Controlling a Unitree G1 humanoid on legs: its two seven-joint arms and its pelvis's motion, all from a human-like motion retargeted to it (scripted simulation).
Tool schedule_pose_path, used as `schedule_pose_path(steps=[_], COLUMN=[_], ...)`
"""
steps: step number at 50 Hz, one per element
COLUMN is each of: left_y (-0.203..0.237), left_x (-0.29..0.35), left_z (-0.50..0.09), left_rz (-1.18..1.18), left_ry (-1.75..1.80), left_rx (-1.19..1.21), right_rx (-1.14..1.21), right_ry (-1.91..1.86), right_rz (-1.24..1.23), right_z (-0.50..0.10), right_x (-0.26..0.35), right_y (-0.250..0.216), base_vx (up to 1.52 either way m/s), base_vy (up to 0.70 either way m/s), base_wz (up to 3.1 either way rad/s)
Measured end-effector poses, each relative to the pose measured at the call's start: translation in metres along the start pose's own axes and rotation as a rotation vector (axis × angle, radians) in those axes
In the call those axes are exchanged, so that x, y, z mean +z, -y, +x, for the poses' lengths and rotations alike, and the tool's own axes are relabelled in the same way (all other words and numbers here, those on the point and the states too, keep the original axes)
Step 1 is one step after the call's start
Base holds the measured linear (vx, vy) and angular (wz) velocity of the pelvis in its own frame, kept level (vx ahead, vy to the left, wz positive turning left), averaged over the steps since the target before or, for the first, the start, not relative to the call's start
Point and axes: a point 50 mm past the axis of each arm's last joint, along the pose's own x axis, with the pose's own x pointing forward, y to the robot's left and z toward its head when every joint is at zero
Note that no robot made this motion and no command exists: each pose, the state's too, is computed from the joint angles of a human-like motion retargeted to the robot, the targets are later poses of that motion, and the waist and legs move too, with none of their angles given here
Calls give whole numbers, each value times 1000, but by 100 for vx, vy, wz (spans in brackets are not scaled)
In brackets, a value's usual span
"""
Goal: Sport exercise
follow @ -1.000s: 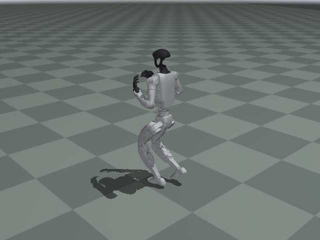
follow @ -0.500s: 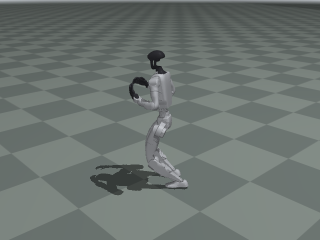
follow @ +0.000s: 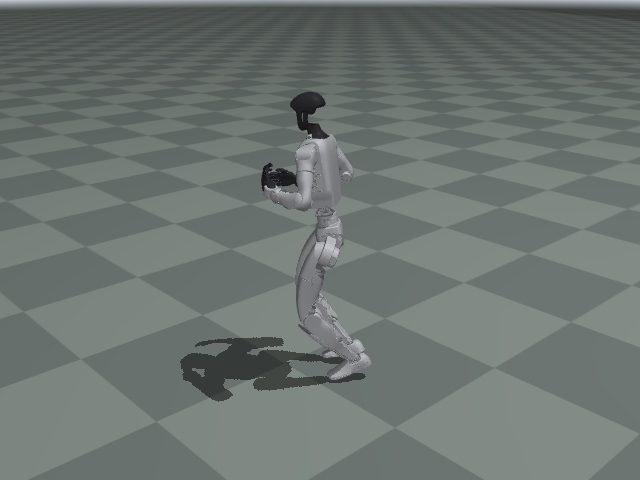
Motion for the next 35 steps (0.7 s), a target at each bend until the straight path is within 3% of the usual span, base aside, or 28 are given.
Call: schedule_pose_path(steps=[7, 11, 15, 20, 27, 35], left_y=[-6, -8, -6, -10, -39, -38], left_x=[10, 20, 23, 22, 36, 22], left_z=[5, -20, -51, -64, -34, -29], left_rz=[118, 111, 61, 114, 389, 305], left_ry=[37, 78, 61, 6, 68, 84], left_rx=[44, 223, 407, 495, 450, 484], right_rx=[-16, -108, -116, -79, -128, -97], right_ry=[-64, 334, 706, 958, 714, 499], right_rz=[-3, 98, 293, 293, 221, 237], right_z=[9, 52, 52, 46, 57, 34], right_x=[-19, 49, 118, 162, 120, 81], right_y=[3, 14, 10, 3, 5, 5], base_vx=[1, 15, 18, 12, 12, 9], base_vy=[16, 31, 39, 40, 36, 25], base_wz=[23, -56, -86, -2, 26, -25])
